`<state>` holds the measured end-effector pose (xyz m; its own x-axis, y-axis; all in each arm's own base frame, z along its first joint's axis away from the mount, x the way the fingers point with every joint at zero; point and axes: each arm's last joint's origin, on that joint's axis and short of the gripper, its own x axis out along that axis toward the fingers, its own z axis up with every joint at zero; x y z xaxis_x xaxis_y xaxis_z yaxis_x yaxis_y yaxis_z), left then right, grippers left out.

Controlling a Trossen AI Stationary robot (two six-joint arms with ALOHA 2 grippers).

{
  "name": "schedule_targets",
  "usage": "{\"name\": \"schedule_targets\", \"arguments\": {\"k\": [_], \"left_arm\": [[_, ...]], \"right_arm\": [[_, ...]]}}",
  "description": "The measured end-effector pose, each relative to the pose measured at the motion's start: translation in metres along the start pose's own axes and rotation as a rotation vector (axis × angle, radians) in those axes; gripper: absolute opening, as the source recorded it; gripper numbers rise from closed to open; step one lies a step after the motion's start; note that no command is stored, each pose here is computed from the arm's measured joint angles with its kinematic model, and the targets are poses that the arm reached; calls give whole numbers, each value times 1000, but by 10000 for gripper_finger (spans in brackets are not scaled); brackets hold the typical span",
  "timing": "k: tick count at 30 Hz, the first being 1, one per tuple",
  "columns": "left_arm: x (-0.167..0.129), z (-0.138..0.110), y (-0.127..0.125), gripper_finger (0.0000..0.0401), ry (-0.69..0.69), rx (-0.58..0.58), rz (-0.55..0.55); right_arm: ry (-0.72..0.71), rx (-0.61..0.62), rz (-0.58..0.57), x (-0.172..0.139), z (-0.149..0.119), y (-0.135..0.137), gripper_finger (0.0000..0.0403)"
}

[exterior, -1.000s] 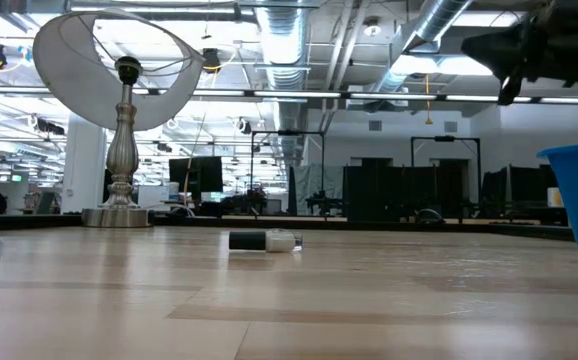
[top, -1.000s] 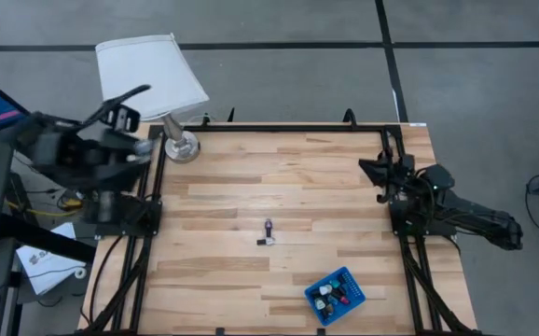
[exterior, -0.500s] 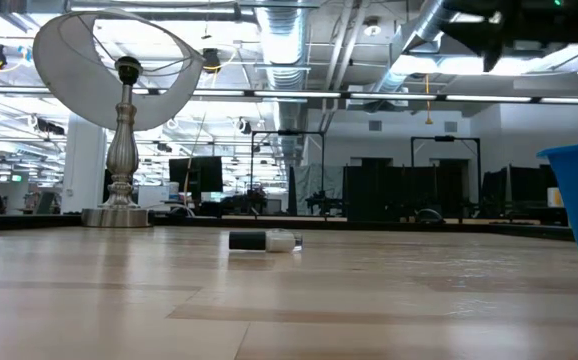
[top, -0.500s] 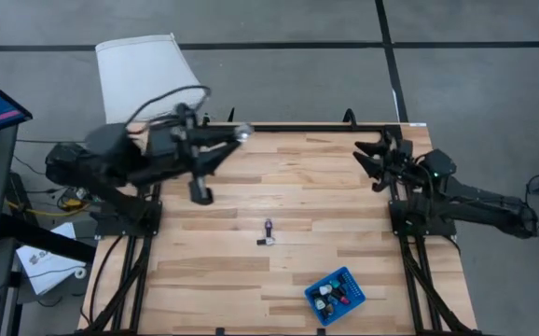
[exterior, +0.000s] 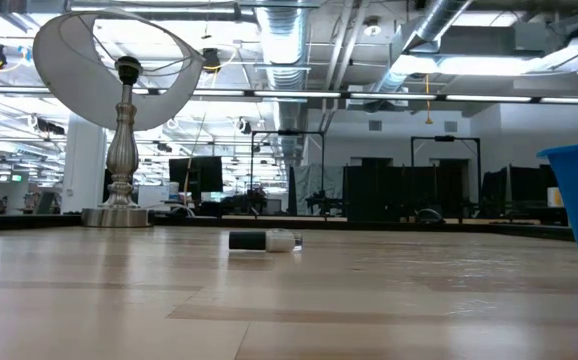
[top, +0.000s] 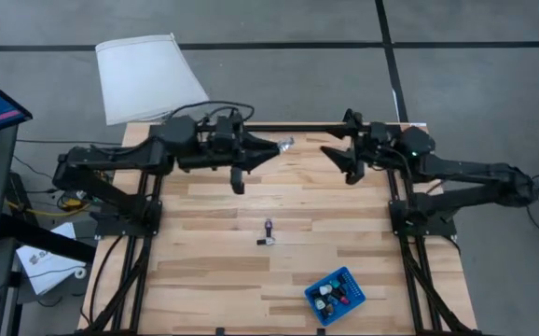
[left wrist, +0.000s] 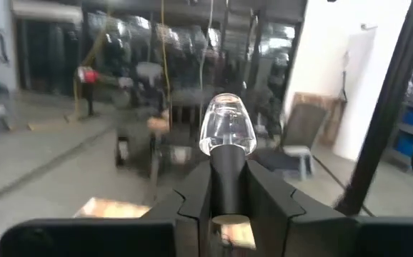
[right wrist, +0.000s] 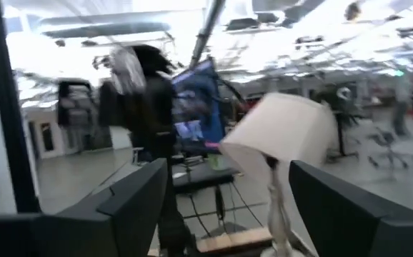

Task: Pick & Place Nail Polish
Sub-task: Put the transparent nail polish into the blue bin

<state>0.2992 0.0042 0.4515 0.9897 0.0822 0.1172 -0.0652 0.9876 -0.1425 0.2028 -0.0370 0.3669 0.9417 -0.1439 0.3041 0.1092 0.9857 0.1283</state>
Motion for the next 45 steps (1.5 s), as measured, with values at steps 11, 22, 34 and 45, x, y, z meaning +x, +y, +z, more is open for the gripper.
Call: {"name": "schedule_targets", "arguments": {"k": [11,22,34,45], "left_arm": [[13,-12,5,60,21,-25,-63],[10,-7,3,60,4,-25,-91],[10,-6,3,60,-6,-25,-92],[10,-6,3,60,-11,-27,-101]], "right_arm": [[-18,-67,233,71,28,22,286],[-26,-102,360,97,30,37,286],[-42,-104,387,109,35,42,276],[-42,-103,387,109,35,42,115]]}}
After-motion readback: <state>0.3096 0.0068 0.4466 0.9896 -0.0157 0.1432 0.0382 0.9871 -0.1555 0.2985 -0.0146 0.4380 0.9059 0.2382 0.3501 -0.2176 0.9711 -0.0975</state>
